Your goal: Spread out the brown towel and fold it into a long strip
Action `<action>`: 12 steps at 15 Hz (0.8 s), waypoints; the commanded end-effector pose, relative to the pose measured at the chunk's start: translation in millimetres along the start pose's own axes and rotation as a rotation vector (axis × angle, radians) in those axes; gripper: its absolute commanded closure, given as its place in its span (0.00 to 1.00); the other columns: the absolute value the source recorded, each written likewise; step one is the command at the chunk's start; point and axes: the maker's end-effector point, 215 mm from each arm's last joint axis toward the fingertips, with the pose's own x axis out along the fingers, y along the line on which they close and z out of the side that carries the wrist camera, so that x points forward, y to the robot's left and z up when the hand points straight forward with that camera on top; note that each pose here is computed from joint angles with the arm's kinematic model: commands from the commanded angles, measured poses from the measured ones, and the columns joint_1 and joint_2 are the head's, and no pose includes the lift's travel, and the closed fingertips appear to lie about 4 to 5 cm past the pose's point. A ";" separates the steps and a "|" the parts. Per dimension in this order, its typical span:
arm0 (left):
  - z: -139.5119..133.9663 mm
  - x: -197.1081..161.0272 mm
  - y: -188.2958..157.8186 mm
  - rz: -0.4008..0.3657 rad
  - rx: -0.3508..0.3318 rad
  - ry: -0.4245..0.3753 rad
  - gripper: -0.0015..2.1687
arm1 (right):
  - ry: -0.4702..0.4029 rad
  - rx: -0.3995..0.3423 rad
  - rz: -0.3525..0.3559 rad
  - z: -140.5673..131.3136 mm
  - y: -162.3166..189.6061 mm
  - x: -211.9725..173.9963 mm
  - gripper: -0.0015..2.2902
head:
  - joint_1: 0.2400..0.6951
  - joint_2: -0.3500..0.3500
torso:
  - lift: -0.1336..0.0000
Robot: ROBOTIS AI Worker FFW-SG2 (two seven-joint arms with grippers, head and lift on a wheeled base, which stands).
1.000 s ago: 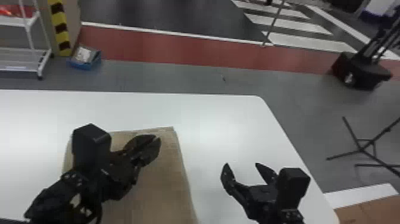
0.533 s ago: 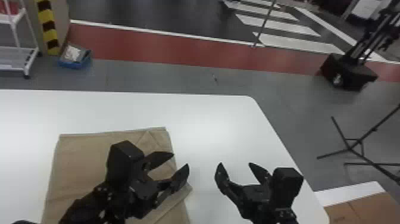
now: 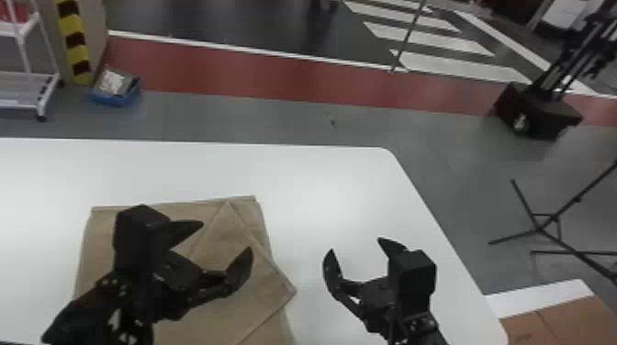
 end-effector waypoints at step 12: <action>-12.4 -34.6 111.7 0.221 -0.107 -0.013 0.04 | 0.075 -0.991 0.388 -14.3 54.1 -0.7 0.08 | 1.00 0.28 | 0.08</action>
